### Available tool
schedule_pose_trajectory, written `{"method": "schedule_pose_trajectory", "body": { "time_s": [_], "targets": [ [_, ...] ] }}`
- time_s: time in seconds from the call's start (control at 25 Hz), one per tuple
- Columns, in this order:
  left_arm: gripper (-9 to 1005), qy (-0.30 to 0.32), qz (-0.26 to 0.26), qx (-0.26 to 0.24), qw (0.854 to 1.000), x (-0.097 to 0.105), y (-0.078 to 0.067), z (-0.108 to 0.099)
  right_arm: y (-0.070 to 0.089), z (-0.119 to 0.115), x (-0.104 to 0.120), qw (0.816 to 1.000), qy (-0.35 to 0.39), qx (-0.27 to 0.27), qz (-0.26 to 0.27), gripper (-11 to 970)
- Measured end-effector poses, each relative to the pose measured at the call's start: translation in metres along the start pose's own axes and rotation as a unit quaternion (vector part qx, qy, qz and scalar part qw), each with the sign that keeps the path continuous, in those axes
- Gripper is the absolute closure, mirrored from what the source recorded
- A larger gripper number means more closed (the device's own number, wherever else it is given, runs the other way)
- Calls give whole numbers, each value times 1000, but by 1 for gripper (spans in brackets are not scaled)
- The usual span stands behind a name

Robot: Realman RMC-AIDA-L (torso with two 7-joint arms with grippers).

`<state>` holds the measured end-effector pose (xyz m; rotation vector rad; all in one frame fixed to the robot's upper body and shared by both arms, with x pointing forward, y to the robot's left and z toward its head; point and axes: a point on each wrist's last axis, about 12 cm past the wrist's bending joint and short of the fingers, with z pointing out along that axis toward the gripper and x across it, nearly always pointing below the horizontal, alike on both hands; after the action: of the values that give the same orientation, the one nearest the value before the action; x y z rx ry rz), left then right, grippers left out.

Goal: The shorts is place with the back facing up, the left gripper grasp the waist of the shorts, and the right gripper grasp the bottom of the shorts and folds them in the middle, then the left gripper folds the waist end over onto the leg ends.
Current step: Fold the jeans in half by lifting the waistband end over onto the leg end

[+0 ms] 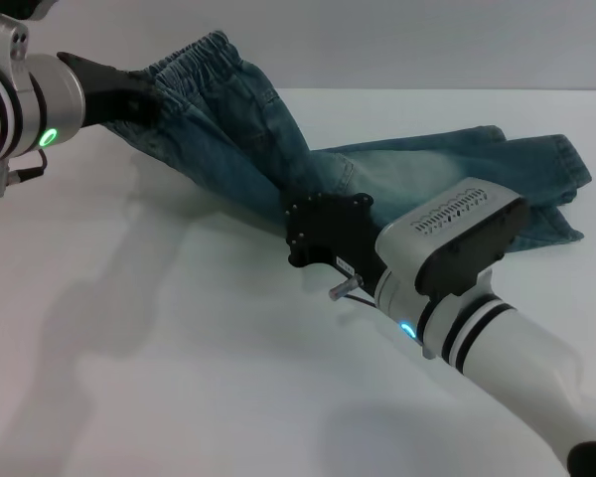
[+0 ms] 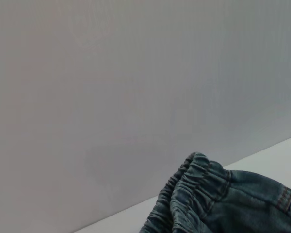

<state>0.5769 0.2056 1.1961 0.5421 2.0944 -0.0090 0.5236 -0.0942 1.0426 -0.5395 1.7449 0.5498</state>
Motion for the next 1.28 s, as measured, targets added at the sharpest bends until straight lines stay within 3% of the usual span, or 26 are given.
{"method": "schedule_pose_trajectory", "body": {
  "time_s": [0.44, 0.84, 1.0, 1.28],
  "targets": [
    [965, -1, 4, 0, 1000, 0, 0, -1, -33, 5, 12, 999, 34, 31, 12, 960],
    [965, -3, 9, -1, 1000, -2, 0, 0, -86, -1, 20, 992, 66, 108, -14, 959],
    [965, 0, 11, -1, 1000, 0, 1, 0, -91, -2, 17, 991, 58, 117, -6, 959],
    [965, -12, 11, -2, 1000, -4, 1, -4, -79, 7, 6, 994, 37, 100, 0, 959]
  ]
}}
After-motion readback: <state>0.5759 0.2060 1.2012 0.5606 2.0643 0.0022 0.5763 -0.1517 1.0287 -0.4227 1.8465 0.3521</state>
